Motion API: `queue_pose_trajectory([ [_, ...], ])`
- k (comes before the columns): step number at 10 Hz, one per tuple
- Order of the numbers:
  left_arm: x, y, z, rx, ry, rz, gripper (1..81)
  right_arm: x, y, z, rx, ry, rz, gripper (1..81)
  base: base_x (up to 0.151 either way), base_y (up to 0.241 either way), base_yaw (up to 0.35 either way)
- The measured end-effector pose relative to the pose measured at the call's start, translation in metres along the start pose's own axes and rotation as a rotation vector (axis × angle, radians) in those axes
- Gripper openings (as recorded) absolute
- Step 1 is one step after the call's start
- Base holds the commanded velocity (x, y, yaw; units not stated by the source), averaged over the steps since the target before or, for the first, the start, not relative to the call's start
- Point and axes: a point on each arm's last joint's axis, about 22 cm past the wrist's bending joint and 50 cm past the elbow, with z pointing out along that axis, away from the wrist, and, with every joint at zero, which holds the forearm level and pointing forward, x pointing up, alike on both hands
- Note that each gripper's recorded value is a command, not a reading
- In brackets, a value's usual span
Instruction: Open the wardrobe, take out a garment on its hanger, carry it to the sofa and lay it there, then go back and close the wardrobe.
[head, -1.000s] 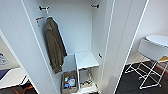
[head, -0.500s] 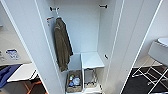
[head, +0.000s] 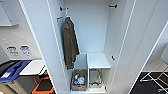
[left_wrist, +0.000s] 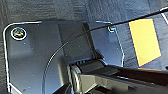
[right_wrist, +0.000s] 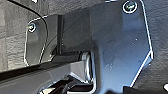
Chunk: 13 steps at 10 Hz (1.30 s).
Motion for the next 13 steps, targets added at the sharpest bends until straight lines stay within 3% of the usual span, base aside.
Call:
queue_pose_trajectory([
  [9, 0.003, 0.0, 0.0, -0.001, 0.005, 0.001, 81.1, -0.001, 0.001, 0.0, -0.001, -0.001, 0.001, 81.1, 0.0, 0.0, 0.023],
  [13, -0.02, -0.025, 0.0, 0.065, -0.022, -0.014, 81.1, 0.0, -0.001, 0.0, -0.001, 0.0, 0.001, 81.1, 0.0, 0.0, 0.0],
])
